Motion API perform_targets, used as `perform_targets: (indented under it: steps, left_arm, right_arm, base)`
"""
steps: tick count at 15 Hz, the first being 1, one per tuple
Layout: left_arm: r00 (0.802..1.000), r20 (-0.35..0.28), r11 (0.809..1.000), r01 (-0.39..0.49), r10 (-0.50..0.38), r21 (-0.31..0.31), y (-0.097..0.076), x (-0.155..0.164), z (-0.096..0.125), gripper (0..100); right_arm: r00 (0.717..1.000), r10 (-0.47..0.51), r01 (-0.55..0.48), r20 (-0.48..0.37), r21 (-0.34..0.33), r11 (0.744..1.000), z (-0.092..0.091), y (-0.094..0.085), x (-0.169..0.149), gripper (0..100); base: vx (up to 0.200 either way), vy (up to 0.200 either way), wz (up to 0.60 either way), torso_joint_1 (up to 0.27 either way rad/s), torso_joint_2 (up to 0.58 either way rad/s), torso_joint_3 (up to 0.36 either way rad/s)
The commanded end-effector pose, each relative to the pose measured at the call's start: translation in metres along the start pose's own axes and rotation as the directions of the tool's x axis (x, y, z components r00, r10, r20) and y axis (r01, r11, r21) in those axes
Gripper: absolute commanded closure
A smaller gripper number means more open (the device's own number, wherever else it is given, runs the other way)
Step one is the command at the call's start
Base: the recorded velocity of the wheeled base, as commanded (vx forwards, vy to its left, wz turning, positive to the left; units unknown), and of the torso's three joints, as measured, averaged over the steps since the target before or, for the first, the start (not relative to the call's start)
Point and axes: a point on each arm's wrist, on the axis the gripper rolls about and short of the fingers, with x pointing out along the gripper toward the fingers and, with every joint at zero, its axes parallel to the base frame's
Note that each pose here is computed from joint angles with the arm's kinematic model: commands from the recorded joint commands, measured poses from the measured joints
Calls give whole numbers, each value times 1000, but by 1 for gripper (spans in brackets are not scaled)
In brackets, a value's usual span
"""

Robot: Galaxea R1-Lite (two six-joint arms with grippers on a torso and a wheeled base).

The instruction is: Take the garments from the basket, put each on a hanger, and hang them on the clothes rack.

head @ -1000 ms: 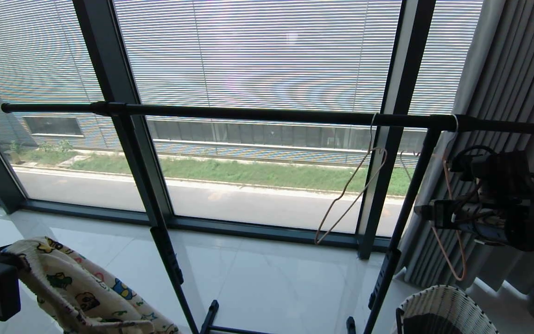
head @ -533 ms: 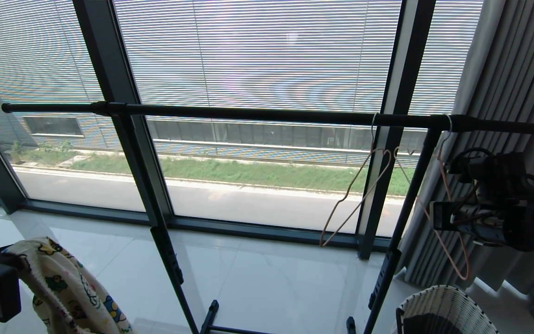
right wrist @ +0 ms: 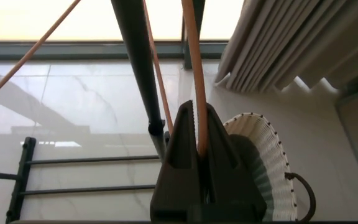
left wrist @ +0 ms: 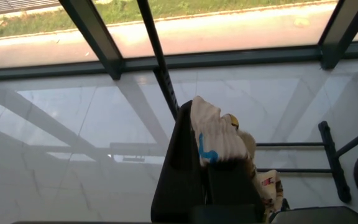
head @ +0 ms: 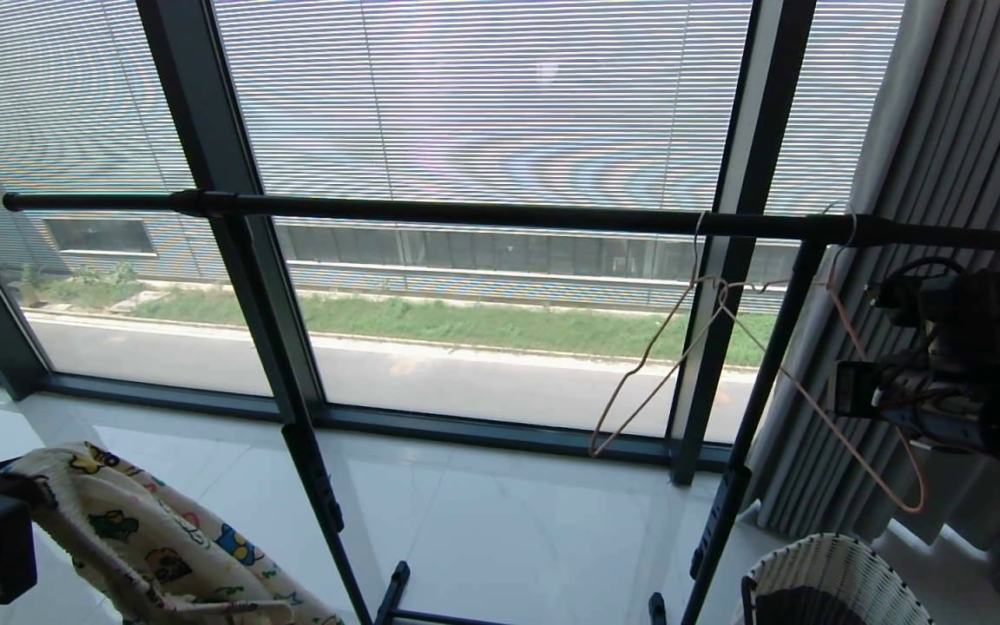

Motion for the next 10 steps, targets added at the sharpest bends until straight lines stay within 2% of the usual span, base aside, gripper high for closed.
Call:
perform_targets:
  steps: [1, 5, 10]
  left_arm:
    - [1000, 1, 1000, 0, 0, 0, 0, 0, 0, 100]
    - [1000, 18, 1000, -4, 4, 1, 0, -4, 0, 100]
    - [1000, 17, 1000, -9, 9, 0, 0, -4, 1, 100]
  right_arm:
    - [999, 10, -11, 49, 18, 1000, 6, -5, -20, 100]
    - [988, 33, -39, 150, 40, 998, 0, -10, -32, 100]
    - [980, 36, -45, 196, 40, 998, -9, -22, -57, 100]
  base:
    - [0, 0, 0, 0, 0, 0]
    - [0, 0, 0, 0, 0, 0]
    - [0, 0, 0, 0, 0, 0]
